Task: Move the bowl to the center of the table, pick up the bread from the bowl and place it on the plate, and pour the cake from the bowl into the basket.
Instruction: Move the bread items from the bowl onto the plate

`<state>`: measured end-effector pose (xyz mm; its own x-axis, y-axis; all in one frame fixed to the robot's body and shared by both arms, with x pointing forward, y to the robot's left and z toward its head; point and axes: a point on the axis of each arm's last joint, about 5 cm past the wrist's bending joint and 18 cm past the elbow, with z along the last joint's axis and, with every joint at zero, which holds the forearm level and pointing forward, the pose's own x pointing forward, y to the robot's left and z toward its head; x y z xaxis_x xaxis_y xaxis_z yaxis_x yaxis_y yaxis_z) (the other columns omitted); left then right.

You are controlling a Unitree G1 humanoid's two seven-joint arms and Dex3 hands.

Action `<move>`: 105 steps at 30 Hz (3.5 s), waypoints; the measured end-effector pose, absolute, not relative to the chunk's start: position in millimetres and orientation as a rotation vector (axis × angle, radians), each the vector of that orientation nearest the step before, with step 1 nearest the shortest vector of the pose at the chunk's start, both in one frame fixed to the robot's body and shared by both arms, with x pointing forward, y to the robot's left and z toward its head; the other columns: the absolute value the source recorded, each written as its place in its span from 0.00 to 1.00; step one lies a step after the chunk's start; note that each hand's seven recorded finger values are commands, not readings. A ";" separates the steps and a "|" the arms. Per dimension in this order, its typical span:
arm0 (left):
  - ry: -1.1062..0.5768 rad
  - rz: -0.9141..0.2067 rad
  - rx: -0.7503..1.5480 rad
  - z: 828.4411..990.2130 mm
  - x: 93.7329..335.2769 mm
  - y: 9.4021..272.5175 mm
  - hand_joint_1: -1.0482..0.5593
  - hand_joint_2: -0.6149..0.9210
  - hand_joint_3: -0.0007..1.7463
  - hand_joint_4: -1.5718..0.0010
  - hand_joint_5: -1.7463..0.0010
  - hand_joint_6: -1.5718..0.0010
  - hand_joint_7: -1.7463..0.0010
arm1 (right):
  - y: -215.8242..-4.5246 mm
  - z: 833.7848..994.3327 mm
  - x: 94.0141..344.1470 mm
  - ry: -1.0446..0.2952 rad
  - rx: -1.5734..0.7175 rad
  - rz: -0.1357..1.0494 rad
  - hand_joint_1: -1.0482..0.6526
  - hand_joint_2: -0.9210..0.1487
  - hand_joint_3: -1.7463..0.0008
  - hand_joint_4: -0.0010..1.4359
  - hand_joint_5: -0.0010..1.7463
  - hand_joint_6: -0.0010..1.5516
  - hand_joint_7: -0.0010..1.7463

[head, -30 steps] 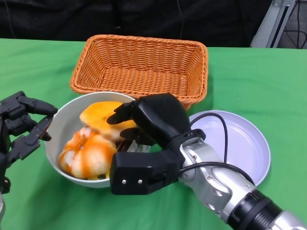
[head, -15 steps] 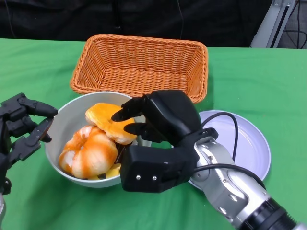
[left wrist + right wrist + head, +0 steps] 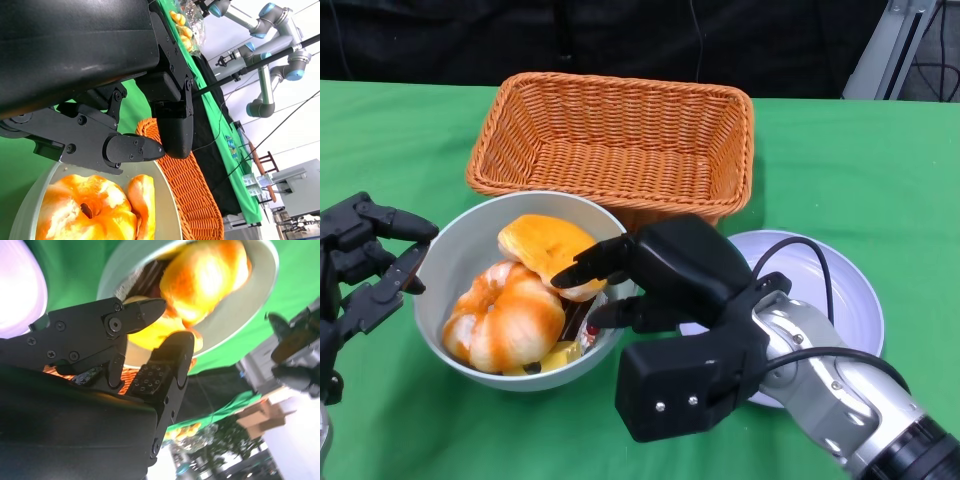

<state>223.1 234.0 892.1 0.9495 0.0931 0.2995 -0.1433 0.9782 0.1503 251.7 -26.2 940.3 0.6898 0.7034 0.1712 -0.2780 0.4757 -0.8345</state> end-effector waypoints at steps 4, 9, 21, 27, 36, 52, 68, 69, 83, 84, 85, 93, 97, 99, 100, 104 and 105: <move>-0.296 0.122 0.171 892.1 223.0 234.3 0.50 1.00 0.17 0.47 0.15 0.47 0.36 | -26.7 939.9 251.3 -0.528 -0.919 0.696 0.24 0.00 0.99 0.45 0.02 0.39 0.00; -0.297 0.127 0.169 892.2 222.9 235.0 0.49 1.00 0.17 0.47 0.16 0.47 0.37 | -23.9 940.4 249.1 -0.541 -0.953 0.720 0.21 0.01 1.00 0.40 0.00 0.35 0.00; -0.303 0.142 0.167 893.5 224.0 235.1 0.48 1.00 0.17 0.45 0.17 0.46 0.39 | -5.5 940.1 244.0 -0.585 -0.961 0.700 0.19 0.01 1.00 0.41 0.01 0.36 0.00; -0.306 0.148 0.167 894.1 224.6 235.0 0.48 1.00 0.17 0.45 0.17 0.46 0.39 | 1.4 938.0 245.5 -0.599 -0.982 0.678 0.19 0.00 0.99 0.42 0.01 0.37 0.01; -0.316 0.175 0.163 895.6 224.7 236.5 0.48 1.00 0.17 0.46 0.16 0.46 0.38 | 4.7 930.8 253.1 -0.579 -1.036 0.686 0.21 0.01 1.00 0.40 0.00 0.39 0.00; -0.357 0.200 0.174 901.4 225.9 232.3 0.46 1.00 0.18 0.49 0.13 0.48 0.36 | 28.6 918.7 258.4 -0.638 -1.189 0.740 0.11 0.00 0.98 0.30 0.00 0.25 0.00; -0.397 0.218 0.173 903.0 225.5 229.9 0.46 1.00 0.18 0.50 0.10 0.48 0.37 | 39.5 908.5 253.2 -0.706 -1.231 0.649 0.13 0.00 0.98 0.38 0.03 0.29 0.02; -0.397 0.218 0.174 903.0 225.6 229.8 0.46 1.00 0.18 0.50 0.10 0.48 0.37 | 40.3 907.9 252.9 -0.709 -1.232 0.643 0.13 0.00 0.98 0.39 0.03 0.28 0.01; -0.430 0.218 0.176 903.9 225.1 228.1 0.46 1.00 0.17 0.50 0.10 0.47 0.38 | 47.0 902.0 249.2 -0.716 -1.269 0.575 0.15 0.00 0.99 0.40 0.02 0.19 0.00; -0.430 0.218 0.175 903.7 225.1 227.9 0.46 1.00 0.17 0.50 0.10 0.47 0.38 | 46.8 901.5 249.2 -0.717 -1.271 0.574 0.15 0.00 0.99 0.41 0.02 0.19 0.00; -0.430 0.218 0.173 903.6 225.1 227.6 0.46 1.00 0.17 0.50 0.10 0.47 0.38 | 46.6 900.9 249.3 -0.717 -1.272 0.573 0.16 0.00 0.99 0.41 0.02 0.20 0.00; -0.430 0.218 0.175 903.3 225.2 226.6 0.47 1.00 0.17 0.50 0.10 0.47 0.39 | 44.8 898.1 251.0 -0.717 -1.268 0.574 0.29 0.00 0.99 0.56 0.04 0.36 0.03; -0.443 0.219 0.177 903.7 224.9 226.5 0.47 1.00 0.18 0.50 0.09 0.47 0.39 | 44.0 897.4 251.8 -0.712 -1.251 0.582 0.33 0.02 0.99 0.61 0.04 0.42 0.02; -0.444 0.222 0.178 903.7 225.0 226.3 0.46 1.00 0.17 0.50 0.09 0.47 0.39 | 43.9 897.5 252.2 -0.714 -1.246 0.584 0.33 0.02 1.00 0.65 0.05 0.42 0.02; -0.444 0.224 0.183 903.7 225.0 226.1 0.46 1.00 0.17 0.50 0.09 0.47 0.39 | 43.7 897.5 252.4 -0.717 -1.245 0.579 0.33 0.02 1.00 0.67 0.05 0.43 0.02; -0.442 0.219 0.194 903.6 225.1 225.5 0.47 1.00 0.18 0.50 0.09 0.47 0.39 | 42.2 895.2 252.9 -0.732 -1.240 0.548 0.37 0.00 0.97 0.72 0.07 0.42 0.01; -0.443 0.219 0.193 903.5 225.1 225.5 0.47 1.00 0.18 0.50 0.09 0.47 0.39 | 41.9 894.7 253.0 -0.734 -1.240 0.542 0.37 0.00 0.97 0.73 0.07 0.42 0.01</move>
